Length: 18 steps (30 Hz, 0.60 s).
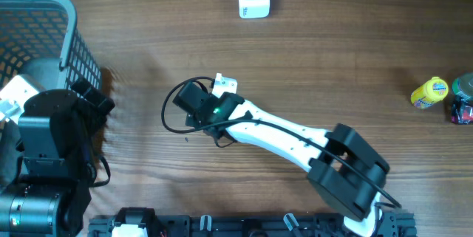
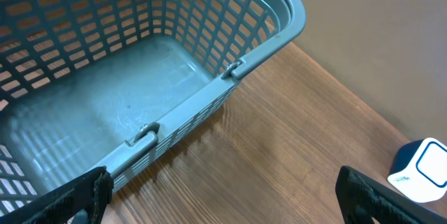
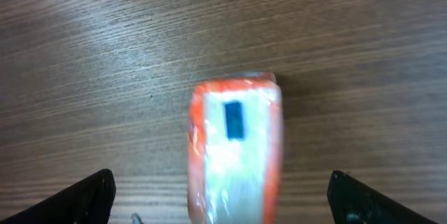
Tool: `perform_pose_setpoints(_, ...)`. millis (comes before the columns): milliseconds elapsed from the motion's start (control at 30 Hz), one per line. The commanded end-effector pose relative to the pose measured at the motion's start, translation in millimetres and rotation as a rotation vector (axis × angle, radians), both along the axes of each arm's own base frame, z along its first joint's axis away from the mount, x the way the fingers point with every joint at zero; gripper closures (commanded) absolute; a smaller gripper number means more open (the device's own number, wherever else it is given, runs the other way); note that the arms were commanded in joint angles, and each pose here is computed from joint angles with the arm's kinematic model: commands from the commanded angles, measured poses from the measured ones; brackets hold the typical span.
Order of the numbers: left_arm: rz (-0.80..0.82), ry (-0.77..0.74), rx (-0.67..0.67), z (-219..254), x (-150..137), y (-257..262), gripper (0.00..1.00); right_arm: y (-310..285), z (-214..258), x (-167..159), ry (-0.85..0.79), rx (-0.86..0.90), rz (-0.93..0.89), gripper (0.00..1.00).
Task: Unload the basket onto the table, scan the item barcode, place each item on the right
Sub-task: 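Reach the right gripper to the small orange-white packet and grasp it, then lift the orange-white packet and carry it to the white scanner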
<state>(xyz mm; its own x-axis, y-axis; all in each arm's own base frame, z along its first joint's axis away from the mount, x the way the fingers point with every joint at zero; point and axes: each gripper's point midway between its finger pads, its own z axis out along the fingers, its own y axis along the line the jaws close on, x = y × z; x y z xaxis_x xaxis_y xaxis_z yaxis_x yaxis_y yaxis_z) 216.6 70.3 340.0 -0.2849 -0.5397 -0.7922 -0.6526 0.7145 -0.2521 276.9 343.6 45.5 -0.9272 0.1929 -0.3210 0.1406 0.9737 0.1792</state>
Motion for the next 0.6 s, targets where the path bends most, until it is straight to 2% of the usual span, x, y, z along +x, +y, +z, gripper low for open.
perform_pose_setpoints(0,-0.003,0.009,0.014,0,-2,2,0.0,-6,-8,13,-0.043,-0.047,0.013,0.25)
perform_pose_setpoints(33,-0.003,0.012,0.014,-1,-3,2,0.0,-8,-9,14,-0.042,-0.05,0.011,0.43)
perform_pose_setpoints(100,-0.003,0.012,0.015,-1,-3,2,0.0,-10,-9,14,-0.038,-0.057,0.012,0.52)
perform_pose_setpoints(400,-0.003,0.023,0.015,-3,-4,2,0.0,-18,-10,13,-0.052,-0.157,0.169,0.73)
perform_pose_setpoints(433,-0.003,0.026,0.015,-3,-5,2,0.0,-18,-10,13,-0.055,-0.17,0.2,0.77)
perform_pose_setpoints(500,-0.003,0.028,0.015,-3,-5,2,0.0,-17,-10,14,-0.065,-0.201,0.288,0.84)
perform_pose_setpoints(567,-0.003,0.028,0.015,-4,-5,2,0.0,-10,-7,19,-0.108,-0.25,0.476,0.88)
